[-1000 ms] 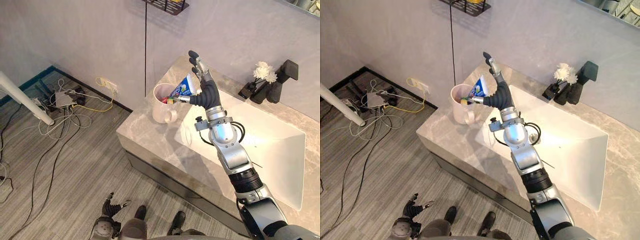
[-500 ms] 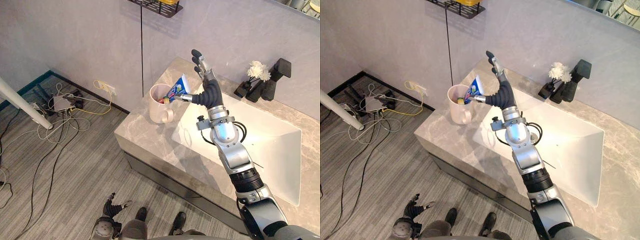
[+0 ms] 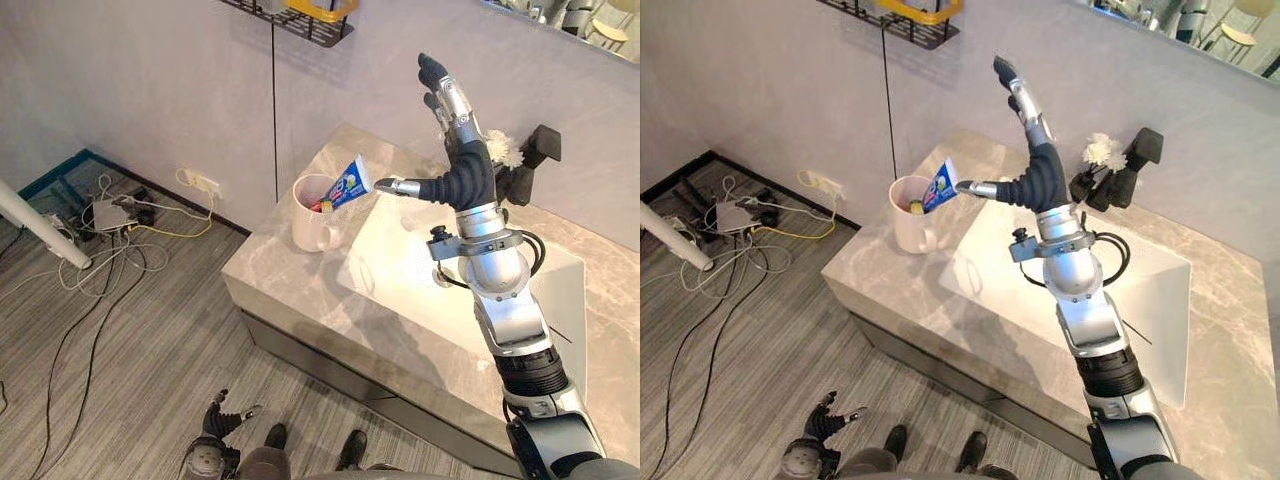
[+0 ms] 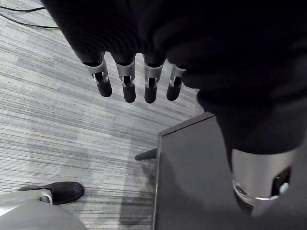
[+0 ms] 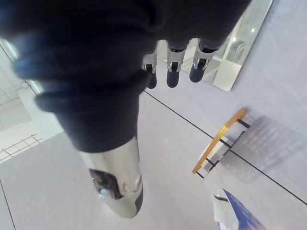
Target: Organize washtable
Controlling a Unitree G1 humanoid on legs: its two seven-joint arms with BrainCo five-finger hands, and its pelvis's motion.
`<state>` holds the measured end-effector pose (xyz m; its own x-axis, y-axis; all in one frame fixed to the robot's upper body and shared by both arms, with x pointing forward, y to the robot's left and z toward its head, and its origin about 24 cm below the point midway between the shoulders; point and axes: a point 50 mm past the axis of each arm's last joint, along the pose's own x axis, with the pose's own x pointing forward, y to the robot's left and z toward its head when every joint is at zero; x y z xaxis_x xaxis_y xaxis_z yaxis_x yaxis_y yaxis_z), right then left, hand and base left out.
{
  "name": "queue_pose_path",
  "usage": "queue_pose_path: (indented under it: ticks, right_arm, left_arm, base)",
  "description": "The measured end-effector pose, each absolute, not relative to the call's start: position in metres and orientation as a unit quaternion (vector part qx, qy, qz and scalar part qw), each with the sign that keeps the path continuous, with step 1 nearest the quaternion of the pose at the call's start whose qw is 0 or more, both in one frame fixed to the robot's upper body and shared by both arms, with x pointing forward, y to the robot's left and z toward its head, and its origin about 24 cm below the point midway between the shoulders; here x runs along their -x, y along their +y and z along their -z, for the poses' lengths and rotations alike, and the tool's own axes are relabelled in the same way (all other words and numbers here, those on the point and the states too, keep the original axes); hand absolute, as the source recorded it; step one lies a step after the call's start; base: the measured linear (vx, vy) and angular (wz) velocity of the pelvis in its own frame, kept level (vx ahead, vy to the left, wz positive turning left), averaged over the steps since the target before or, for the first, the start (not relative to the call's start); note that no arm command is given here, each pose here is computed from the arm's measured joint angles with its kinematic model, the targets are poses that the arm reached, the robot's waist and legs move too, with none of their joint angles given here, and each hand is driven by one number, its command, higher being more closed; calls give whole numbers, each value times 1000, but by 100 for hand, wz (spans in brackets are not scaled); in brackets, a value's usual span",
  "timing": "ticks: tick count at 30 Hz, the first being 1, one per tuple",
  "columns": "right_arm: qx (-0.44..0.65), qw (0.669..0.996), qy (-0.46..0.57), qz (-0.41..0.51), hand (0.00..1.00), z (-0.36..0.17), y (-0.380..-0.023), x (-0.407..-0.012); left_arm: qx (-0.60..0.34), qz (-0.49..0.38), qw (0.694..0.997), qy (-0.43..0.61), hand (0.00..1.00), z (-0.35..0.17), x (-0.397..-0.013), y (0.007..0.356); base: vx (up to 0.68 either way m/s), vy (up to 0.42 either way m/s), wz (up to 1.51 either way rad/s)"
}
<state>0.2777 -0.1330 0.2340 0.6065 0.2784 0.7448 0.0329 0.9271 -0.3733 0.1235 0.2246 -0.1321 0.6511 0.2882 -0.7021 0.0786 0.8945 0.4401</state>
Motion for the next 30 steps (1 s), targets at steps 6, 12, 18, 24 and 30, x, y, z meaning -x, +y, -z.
queue_pose_path:
  ticks: [6,12,18,24,30]
  right_arm:
    - [219,810,-541,52,0,-281,-196,-233]
    - [255,768,-550,206,0,-291,-261,-197]
    - [218,773,-474,361,0,-258,-325,-171]
    - [192,819,-303,449,0,-181,-355,-156]
    - [124,831,-111,530,0,-90,-359,-127]
  left_arm:
    - [-218,-56,878,422,0,134,-118,227]
    - [-218,-52,872,435,0,137,-111,228]
    - [-205,-42,870,447,0,142,-106,221]
    - [-176,-25,872,455,0,147,-104,202]
    - [-155,-21,876,456,0,149,-104,187]
  base:
    - [22,17,-11]
    - [23,31,-27]
    - [26,33,-38]
    - [29,24,-34]
    - [29,14,-18]
